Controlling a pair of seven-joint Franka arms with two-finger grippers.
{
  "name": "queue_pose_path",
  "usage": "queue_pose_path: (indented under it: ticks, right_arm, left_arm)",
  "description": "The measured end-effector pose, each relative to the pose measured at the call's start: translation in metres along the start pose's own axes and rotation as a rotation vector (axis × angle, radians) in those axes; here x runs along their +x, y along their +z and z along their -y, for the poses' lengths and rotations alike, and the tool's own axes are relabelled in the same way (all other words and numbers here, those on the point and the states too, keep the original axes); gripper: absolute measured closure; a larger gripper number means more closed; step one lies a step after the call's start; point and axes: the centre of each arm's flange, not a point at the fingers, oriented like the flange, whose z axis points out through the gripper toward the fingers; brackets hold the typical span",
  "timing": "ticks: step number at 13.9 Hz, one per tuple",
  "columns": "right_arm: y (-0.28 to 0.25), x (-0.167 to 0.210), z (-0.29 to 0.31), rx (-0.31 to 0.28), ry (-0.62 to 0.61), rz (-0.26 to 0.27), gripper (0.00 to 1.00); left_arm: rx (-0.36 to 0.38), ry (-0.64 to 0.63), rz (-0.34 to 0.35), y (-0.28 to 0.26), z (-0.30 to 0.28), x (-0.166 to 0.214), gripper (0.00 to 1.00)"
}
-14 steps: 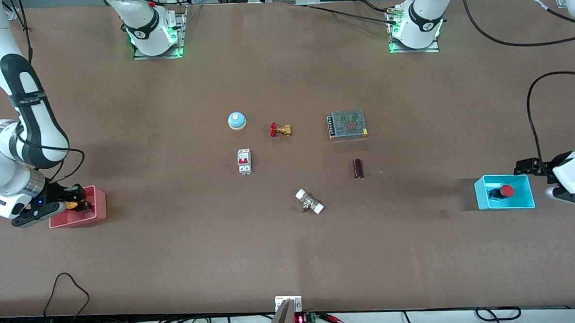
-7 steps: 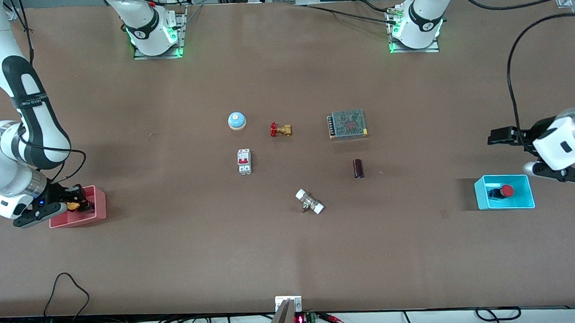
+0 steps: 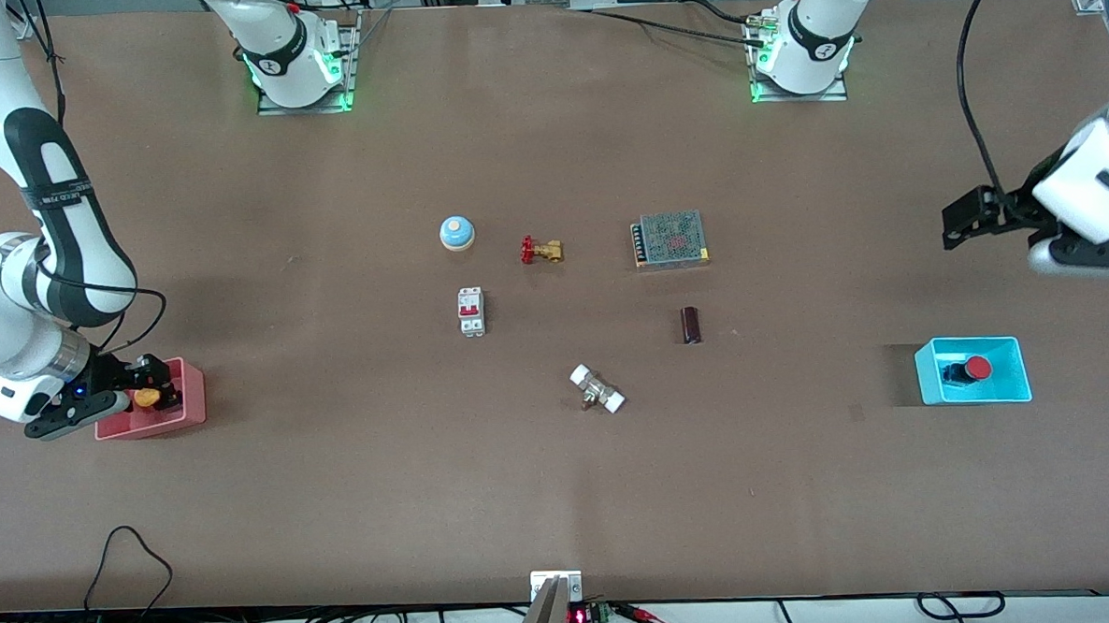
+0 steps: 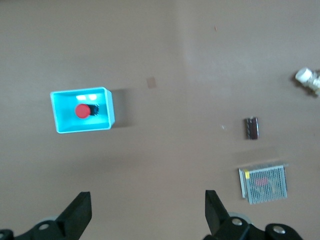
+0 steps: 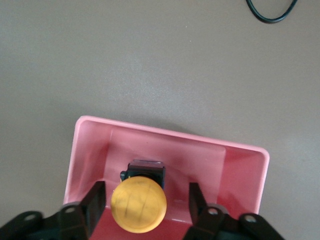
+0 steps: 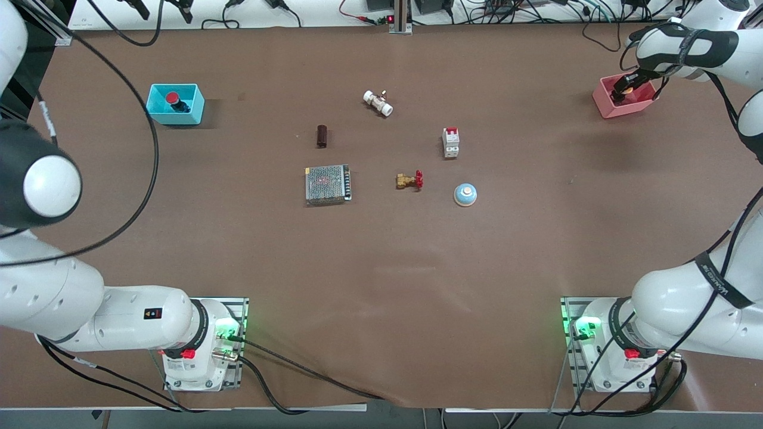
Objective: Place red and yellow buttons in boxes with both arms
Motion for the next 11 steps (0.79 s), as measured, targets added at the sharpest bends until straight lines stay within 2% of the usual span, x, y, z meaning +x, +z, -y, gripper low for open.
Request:
queue_pose_path:
  ticks: [2,4,7,11]
  right_arm:
    - [-0.011,0.007,0.001,-0.005,-0.003,-0.014,0.00]
    - [-0.041,0.017,0.008,0.008,0.001,-0.007,0.00]
    - [-0.117,0.028,0.028,0.033,0.022,0.026,0.00]
    - [-0.235,0.046,0.115,0.048,0.213,0.080,0.00]
  left_arm:
    - [-0.003,-0.047,-0.004,-0.004,-0.004,-0.024,0.00]
    - [-0.002,-0.066,0.022,-0.001,-0.009,-0.043,0.00]
    - [0.000,-0.066,0.050,-0.005,-0.010,-0.057,0.00]
    - [-0.001,-0.047,0.047,-0.006,-0.022,-0.057,0.00]
